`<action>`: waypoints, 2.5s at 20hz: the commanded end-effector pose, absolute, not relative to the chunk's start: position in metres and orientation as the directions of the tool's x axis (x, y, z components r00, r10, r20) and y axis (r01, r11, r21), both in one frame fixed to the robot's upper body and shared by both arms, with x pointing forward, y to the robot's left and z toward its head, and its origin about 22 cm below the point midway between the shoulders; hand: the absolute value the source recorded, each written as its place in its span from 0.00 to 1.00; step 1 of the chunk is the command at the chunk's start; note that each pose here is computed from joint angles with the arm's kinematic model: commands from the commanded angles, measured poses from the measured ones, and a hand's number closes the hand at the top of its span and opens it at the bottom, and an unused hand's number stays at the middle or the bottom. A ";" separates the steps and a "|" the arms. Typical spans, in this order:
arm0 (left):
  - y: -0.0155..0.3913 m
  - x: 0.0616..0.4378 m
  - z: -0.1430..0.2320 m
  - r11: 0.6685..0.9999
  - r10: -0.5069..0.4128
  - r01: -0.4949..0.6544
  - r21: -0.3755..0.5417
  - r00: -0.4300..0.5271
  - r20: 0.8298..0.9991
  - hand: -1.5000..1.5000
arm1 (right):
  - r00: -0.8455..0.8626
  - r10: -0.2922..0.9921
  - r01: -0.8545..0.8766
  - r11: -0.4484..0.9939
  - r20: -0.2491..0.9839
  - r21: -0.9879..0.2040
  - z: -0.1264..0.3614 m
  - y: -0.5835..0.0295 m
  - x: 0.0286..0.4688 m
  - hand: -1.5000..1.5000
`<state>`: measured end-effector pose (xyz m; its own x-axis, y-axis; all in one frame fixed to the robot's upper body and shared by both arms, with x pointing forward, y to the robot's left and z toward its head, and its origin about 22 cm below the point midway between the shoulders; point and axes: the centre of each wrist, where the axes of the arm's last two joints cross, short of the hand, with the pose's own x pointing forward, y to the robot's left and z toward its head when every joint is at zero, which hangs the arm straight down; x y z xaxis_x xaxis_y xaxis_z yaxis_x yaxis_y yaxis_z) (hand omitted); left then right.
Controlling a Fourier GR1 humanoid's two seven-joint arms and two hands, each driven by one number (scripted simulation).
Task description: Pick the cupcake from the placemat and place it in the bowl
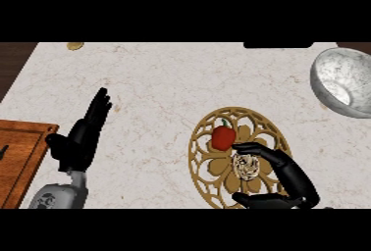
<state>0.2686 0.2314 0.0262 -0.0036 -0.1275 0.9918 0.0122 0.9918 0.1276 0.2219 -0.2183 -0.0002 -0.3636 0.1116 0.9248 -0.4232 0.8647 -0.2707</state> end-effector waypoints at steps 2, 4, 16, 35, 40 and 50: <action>0.208 0.271 0.037 0.994 -0.110 0.025 0.111 -0.029 0.994 0.50 | -0.494 -0.007 -0.429 0.871 0.869 -0.237 0.002 -0.241 0.194 0.00; 0.200 0.278 0.032 0.993 -0.114 0.005 0.114 -0.029 0.993 0.50 | -0.545 0.019 -0.393 0.877 0.838 -0.276 0.021 -0.234 0.188 0.00; 0.219 0.262 0.022 0.993 -0.110 0.038 0.111 -0.024 0.994 0.50 | -0.362 0.389 -0.369 0.774 0.847 -0.514 0.128 -0.241 0.207 0.00; 0.227 0.274 0.020 0.993 -0.110 0.025 0.112 -0.044 0.993 0.50 | -0.188 0.571 -0.564 0.603 0.799 -0.564 0.093 -0.249 0.228 0.00; 0.221 0.274 0.030 0.994 -0.104 0.033 0.105 -0.013 0.994 0.50 | -0.195 0.483 -0.559 0.660 0.853 -0.502 0.073 -0.255 0.226 0.00; 0.209 0.281 0.036 0.993 -0.115 0.026 0.115 -0.008 0.993 0.50 | -0.135 0.410 -0.601 0.690 0.902 -0.404 0.060 -0.243 0.224 0.00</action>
<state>0.2725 0.2149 0.0322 -0.0190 -0.1166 0.9930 0.0229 0.9929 0.1171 0.2258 -0.2540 0.0776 -0.1636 0.4347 0.8856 -0.5908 0.6757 -0.4409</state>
